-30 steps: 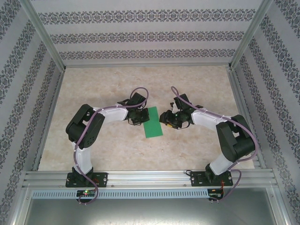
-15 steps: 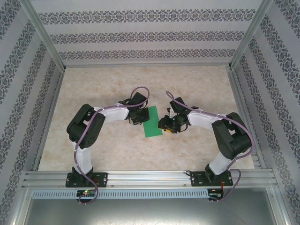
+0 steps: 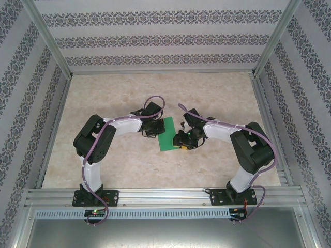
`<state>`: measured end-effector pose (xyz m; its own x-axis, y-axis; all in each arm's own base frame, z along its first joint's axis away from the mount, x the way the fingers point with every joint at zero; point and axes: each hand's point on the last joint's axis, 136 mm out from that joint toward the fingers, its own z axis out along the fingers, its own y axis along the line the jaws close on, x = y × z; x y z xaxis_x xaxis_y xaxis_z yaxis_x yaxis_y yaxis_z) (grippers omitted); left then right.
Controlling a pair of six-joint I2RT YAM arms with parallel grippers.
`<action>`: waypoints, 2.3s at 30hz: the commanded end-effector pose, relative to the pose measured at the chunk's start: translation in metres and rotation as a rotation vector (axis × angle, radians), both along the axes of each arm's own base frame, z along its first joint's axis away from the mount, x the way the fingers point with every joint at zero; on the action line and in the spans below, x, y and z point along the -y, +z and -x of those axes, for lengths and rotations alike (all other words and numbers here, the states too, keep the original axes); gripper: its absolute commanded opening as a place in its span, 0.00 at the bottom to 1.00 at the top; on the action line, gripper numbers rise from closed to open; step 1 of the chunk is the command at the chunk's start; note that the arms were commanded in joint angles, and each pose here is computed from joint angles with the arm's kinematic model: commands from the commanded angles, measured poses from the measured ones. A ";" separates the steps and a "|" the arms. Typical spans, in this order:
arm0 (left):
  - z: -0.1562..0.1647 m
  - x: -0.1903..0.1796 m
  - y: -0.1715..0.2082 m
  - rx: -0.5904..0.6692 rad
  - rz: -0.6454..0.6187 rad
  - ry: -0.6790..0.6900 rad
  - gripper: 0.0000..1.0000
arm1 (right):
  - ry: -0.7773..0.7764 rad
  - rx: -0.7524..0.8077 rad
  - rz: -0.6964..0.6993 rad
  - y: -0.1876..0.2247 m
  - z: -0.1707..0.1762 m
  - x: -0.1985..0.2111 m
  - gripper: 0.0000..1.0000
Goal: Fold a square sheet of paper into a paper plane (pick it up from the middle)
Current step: Third fold the triangle at the center of the table.
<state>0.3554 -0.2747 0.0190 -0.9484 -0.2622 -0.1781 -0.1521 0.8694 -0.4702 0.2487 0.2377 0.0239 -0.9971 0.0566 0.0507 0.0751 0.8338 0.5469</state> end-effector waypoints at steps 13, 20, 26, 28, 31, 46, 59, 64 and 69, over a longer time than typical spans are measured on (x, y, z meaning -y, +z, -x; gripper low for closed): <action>0.035 -0.027 -0.045 -0.133 -0.136 0.000 0.00 | -0.030 0.007 -0.111 0.012 -0.008 -0.018 0.37; 0.034 -0.027 -0.043 -0.127 -0.142 -0.013 0.00 | -0.105 0.013 -0.127 0.019 -0.016 -0.011 0.28; 0.033 -0.025 -0.042 -0.123 -0.136 -0.019 0.00 | -0.143 -0.013 -0.127 0.022 -0.013 -0.004 0.22; 0.033 -0.025 -0.043 -0.124 -0.134 -0.018 0.00 | -0.152 -0.042 -0.143 0.023 -0.011 -0.006 0.19; 0.033 -0.024 -0.043 -0.124 -0.130 -0.020 0.00 | -0.156 -0.058 -0.147 0.024 -0.010 -0.007 0.15; 0.032 -0.024 -0.040 -0.118 -0.124 -0.020 0.00 | -0.149 -0.079 -0.130 0.023 -0.001 -0.006 0.09; 0.031 -0.019 -0.036 -0.106 -0.110 -0.038 0.00 | -0.090 0.025 -0.213 0.044 -0.026 -0.047 0.02; 0.022 -0.009 -0.013 -0.051 -0.056 -0.046 0.00 | -0.104 0.045 -0.200 0.037 -0.038 -0.051 0.02; 0.006 -0.012 0.031 0.074 -0.032 -0.007 0.09 | -0.118 0.056 -0.193 0.030 -0.044 -0.053 0.02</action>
